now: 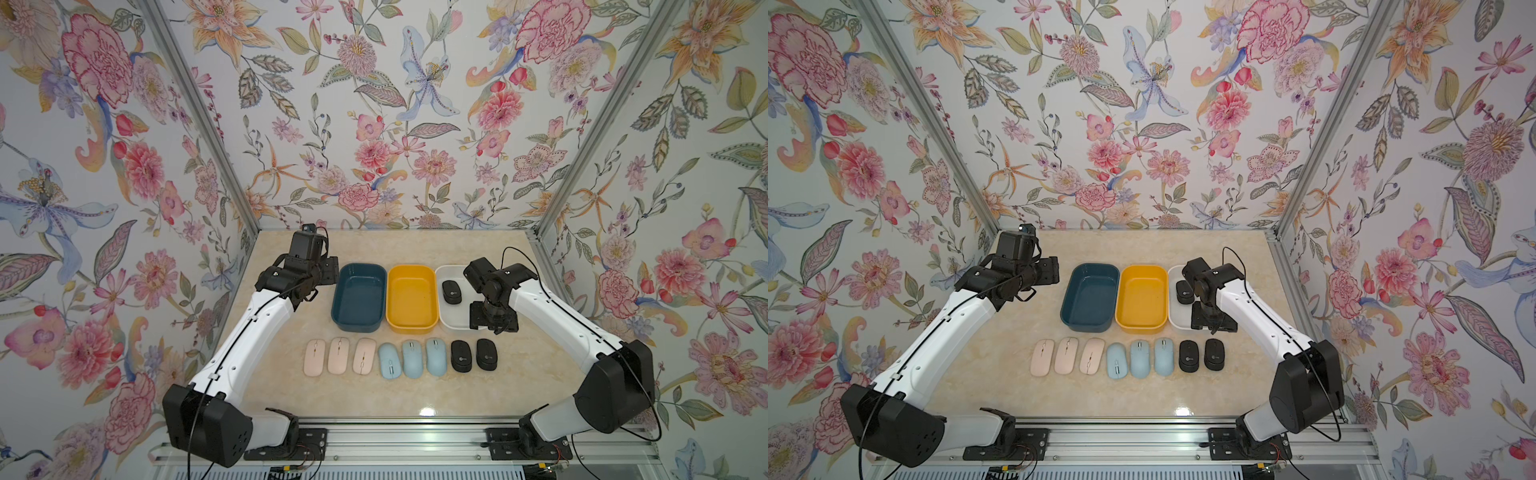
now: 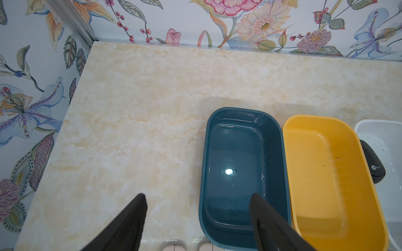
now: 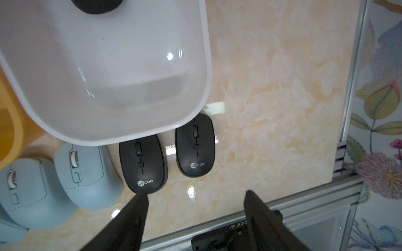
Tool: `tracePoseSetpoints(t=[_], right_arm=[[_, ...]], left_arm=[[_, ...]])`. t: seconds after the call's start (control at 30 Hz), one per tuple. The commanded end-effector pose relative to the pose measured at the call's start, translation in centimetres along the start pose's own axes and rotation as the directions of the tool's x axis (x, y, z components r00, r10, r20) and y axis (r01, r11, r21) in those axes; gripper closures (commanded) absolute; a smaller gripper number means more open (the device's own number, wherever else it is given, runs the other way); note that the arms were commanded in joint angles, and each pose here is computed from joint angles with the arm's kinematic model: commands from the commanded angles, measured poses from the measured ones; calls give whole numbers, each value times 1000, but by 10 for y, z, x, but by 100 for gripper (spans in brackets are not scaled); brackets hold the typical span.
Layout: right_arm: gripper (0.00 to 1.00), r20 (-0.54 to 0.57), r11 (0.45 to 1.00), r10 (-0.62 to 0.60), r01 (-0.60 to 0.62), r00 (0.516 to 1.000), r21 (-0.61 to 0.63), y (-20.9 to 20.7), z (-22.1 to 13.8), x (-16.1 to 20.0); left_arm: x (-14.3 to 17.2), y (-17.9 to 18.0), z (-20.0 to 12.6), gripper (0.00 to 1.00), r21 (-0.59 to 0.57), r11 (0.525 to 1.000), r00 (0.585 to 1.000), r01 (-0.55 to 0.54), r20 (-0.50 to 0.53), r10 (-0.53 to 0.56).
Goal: Place the mice by color into the storage box
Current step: Place the mouse in the storage box, then pick up the mouse from the center of the board.
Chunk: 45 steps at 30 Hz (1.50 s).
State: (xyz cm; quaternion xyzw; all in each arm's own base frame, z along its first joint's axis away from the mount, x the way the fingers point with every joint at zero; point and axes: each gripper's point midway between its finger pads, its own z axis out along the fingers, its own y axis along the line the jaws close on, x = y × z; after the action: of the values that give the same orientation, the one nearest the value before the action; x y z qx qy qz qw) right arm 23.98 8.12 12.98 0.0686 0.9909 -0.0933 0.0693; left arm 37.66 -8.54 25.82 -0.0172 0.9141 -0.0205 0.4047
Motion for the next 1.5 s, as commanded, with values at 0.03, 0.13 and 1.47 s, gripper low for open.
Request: tracePoseSetpoints(t=[0.03,0.13,1.47], right_arm=[[25,-23,995,98,-97,995,3,-4,20,27],[21,-40,994,105,-105,994,12,-4,32,40],[16,-144,991,127,-131,981,-23,0,104,38]], left_arm=[[-1,-10,3,22,23,1000,1000,-20,-20,20],[0,-13,2,22,29,999,1000,-23,-20,24],[11,-10,-5,22,25,1000,1000,-5,-25,6]])
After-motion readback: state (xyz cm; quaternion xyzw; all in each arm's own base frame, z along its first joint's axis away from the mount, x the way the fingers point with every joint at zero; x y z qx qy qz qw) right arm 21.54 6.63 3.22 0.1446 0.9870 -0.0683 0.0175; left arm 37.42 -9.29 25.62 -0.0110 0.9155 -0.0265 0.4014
